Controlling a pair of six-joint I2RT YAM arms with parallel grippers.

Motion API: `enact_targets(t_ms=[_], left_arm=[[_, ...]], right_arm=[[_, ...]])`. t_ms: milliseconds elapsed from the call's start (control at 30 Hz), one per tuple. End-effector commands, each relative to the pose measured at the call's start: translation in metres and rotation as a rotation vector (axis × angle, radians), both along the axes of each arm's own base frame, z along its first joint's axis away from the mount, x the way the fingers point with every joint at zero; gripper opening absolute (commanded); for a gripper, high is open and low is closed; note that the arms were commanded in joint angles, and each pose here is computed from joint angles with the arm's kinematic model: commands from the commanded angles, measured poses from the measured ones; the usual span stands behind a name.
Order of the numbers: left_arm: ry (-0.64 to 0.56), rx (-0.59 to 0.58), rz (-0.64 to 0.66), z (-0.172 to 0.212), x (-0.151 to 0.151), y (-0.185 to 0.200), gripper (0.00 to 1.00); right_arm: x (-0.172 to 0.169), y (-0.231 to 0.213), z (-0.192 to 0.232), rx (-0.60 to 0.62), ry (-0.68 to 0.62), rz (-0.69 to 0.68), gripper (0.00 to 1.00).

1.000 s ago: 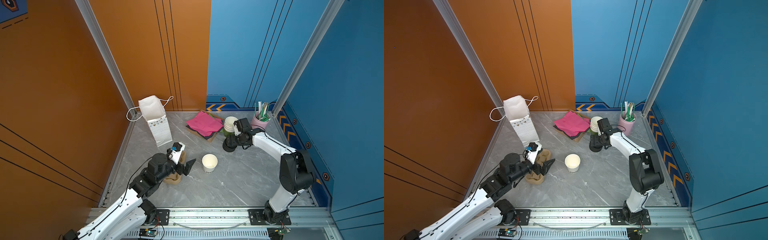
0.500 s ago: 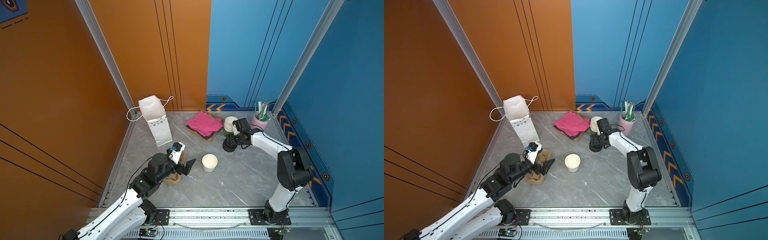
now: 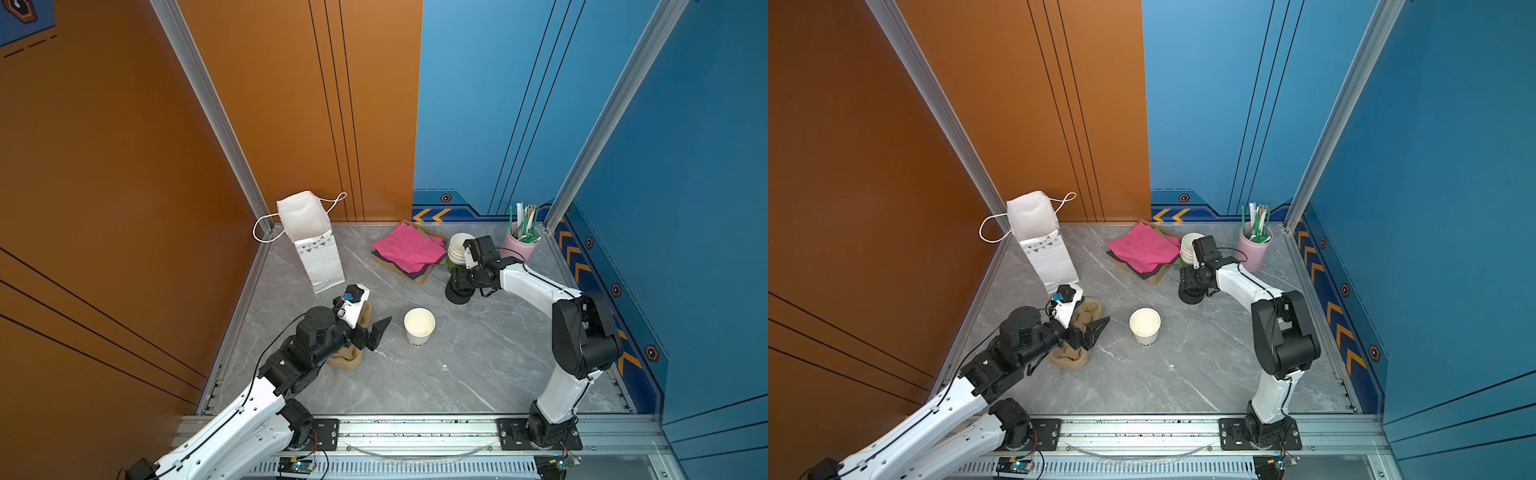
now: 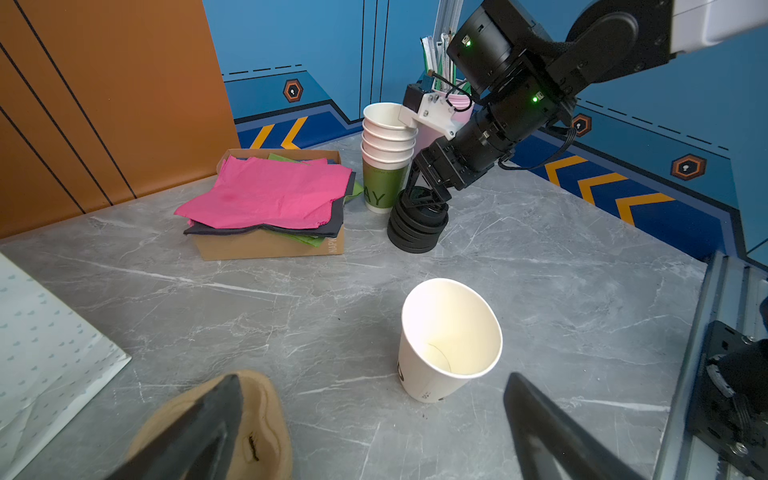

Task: Pack the takeout coffee
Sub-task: 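Move the right gripper over the stack of black lids, then lower the right gripper and grasp the top black lid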

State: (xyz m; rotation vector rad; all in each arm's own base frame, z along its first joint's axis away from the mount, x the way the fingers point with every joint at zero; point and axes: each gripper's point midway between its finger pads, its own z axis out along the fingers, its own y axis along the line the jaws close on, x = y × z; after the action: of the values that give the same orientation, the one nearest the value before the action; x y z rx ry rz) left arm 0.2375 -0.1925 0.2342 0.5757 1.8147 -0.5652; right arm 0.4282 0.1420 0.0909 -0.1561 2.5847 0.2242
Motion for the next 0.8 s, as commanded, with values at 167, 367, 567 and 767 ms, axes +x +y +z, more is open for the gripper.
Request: enact_targets(t_ms=[167, 367, 567, 767], left_arm=[[-0.004, -0.014, 0.009, 0.000, -0.001, 0.000, 0.98], [-0.008, -0.014, 0.014, 0.000, -0.001, 0.001, 0.98], [-0.008, -0.013, 0.015, -0.001, -0.001, 0.001, 0.98], [-0.010, -0.013, 0.012, -0.001, -0.002, 0.001, 0.98]], right_arm=[[0.011, 0.006, 0.049, 0.023, -0.128, 0.029, 0.86], [0.003, 0.002, 0.088, 0.055, -0.242, 0.020, 0.88], [-0.015, -0.001, 0.080, 0.097, -0.322, 0.029, 0.89], [-0.024, 0.002, 0.050, 0.137, -0.304, 0.035, 0.91]])
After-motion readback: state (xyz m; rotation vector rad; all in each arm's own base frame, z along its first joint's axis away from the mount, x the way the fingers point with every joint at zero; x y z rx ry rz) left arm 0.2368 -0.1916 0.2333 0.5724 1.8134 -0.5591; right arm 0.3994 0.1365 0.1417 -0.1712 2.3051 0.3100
